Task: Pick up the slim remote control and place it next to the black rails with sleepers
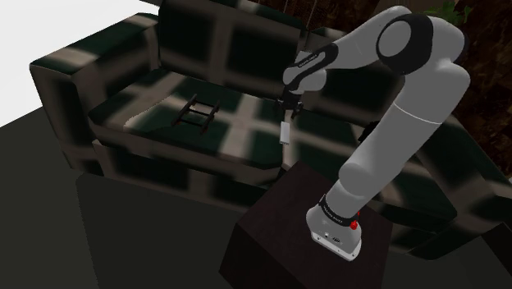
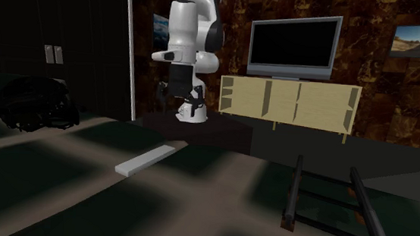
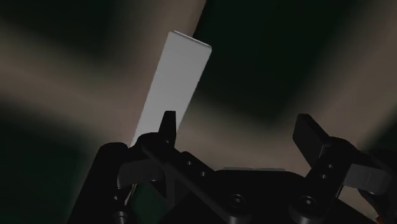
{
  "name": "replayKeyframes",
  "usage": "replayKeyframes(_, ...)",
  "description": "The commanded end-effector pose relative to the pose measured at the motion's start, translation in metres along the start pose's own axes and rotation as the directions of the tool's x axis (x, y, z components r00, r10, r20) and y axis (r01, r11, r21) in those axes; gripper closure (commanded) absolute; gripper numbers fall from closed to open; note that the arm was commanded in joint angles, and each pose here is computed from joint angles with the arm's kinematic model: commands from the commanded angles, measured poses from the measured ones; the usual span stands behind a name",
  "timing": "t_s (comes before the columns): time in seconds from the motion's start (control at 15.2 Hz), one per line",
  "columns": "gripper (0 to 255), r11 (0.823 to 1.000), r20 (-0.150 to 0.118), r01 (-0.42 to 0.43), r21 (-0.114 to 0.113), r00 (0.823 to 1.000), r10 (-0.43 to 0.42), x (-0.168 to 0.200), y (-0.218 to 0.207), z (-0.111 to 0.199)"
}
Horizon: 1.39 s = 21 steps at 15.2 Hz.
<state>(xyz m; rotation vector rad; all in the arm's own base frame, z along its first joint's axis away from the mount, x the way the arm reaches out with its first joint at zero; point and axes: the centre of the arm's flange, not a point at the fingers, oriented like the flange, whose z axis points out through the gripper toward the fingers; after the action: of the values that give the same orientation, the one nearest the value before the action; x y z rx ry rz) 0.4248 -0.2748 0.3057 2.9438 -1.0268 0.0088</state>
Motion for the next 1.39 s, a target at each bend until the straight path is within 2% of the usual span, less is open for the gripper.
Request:
replayKeyframes(0.0, 0, 0.999, 0.000, -0.035, -0.001, 0.999, 0.035, 0.012, 0.012, 0.020)
replayKeyframes(0.59, 0, 0.983, 0.005, -0.184, 0.001, 0.983, 0.184, 0.065, 0.077, 0.099)
replayKeyframes(1.06, 0, 0.983, 0.005, -0.184, 0.001, 0.983, 0.184, 0.064, 0.077, 0.136)
replayKeyframes(1.32, 0, 0.983, 0.005, -0.184, 0.001, 0.983, 0.184, 0.064, 0.077, 0.139)
